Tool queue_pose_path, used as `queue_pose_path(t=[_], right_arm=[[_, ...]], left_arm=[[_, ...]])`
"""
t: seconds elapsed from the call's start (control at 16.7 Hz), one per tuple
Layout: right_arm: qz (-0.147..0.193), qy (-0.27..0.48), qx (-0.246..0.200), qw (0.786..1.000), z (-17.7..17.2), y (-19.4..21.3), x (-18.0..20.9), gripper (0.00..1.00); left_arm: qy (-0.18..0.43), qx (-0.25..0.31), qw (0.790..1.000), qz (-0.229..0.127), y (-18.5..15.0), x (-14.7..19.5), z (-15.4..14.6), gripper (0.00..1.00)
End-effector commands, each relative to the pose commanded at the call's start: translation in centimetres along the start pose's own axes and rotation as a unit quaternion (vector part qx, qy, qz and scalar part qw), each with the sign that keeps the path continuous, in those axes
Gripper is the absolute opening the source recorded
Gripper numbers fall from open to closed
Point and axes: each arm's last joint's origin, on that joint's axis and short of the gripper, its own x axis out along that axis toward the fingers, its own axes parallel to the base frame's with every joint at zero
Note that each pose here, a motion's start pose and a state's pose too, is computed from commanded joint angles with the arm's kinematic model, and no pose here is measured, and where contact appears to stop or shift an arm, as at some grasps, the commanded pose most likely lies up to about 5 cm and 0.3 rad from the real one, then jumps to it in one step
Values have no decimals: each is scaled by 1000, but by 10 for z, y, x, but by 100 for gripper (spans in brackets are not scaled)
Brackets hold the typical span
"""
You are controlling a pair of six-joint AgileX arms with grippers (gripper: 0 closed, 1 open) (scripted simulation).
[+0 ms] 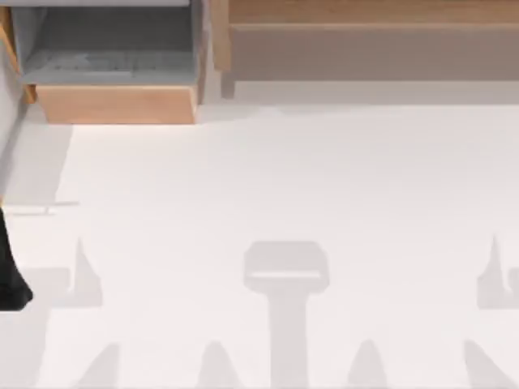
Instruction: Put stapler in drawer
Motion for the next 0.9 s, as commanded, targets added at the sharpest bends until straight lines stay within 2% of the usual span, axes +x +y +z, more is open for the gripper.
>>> queue_pose_path(t=[0.18,0.36,0.66,0.9], right_arm=[[0,0,0,1000,0,0,0,100],[0,0,0,1000,0,0,0,100],[0,0,0,1000,0,0,0,100],[0,0,0,1000,0,0,0,100]], left_arm=[[4,0,1000,0,0,0,1,100],[44,-4,999,6,1,3,9,100],[179,-21,983,29,7,21,36,100],[314,-43,947,54,16,55,55,100]])
